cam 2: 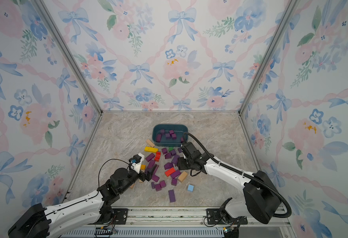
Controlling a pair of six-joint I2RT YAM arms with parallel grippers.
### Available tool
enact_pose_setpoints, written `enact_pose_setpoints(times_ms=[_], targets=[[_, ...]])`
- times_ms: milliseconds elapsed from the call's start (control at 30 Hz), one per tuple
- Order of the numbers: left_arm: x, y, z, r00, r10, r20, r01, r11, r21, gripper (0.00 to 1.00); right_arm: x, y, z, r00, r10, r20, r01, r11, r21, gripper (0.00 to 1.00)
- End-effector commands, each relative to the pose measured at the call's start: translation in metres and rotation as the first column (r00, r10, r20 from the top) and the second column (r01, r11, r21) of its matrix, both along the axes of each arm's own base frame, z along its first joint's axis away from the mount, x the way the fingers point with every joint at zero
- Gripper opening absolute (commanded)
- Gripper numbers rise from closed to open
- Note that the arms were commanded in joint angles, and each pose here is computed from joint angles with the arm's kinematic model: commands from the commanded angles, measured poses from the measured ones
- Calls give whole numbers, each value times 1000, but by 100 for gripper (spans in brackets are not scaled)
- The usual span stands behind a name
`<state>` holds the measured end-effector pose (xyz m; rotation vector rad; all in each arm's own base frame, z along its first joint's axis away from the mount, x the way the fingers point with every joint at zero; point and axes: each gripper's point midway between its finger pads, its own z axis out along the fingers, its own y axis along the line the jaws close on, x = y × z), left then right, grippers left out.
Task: Pick purple bricks into the storage bin
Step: Pick up the building block from the center of the board.
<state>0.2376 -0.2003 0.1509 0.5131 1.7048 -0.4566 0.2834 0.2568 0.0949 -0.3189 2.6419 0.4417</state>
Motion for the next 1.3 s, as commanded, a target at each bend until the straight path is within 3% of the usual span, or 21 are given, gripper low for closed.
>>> enact_pose_setpoints(times_ms=[0,200,367,567,633,700,933,1267], targets=[[-4,3,8,998,-6,62,7,1000,-20,98,-15,9,0,998,65,-21,-65,998,-14,63],[-8,5,11,996,-16,83,19,999,-33,98,-60,13,6,981,189,-48,-192,979,-67,64],[-8,10,13,996,6,94,-2,999,-42,98,-95,31,10,966,250,-66,-252,967,-24,64],[-8,18,16,993,41,108,-35,998,-60,98,-123,39,-8,970,224,-100,-230,971,-58,65],[-7,21,17,992,55,113,-48,996,-70,98,-133,43,-21,975,180,-134,-183,983,-15,65],[-7,24,17,991,70,113,-62,995,-73,98,-141,46,-29,973,170,-157,-171,985,6,64],[-6,29,17,989,95,114,-85,992,-88,98,-165,51,-34,962,215,-169,-234,967,-101,65],[-11,41,29,979,132,157,-107,982,-157,98,-176,62,-46,948,238,-210,-258,963,-74,56]])
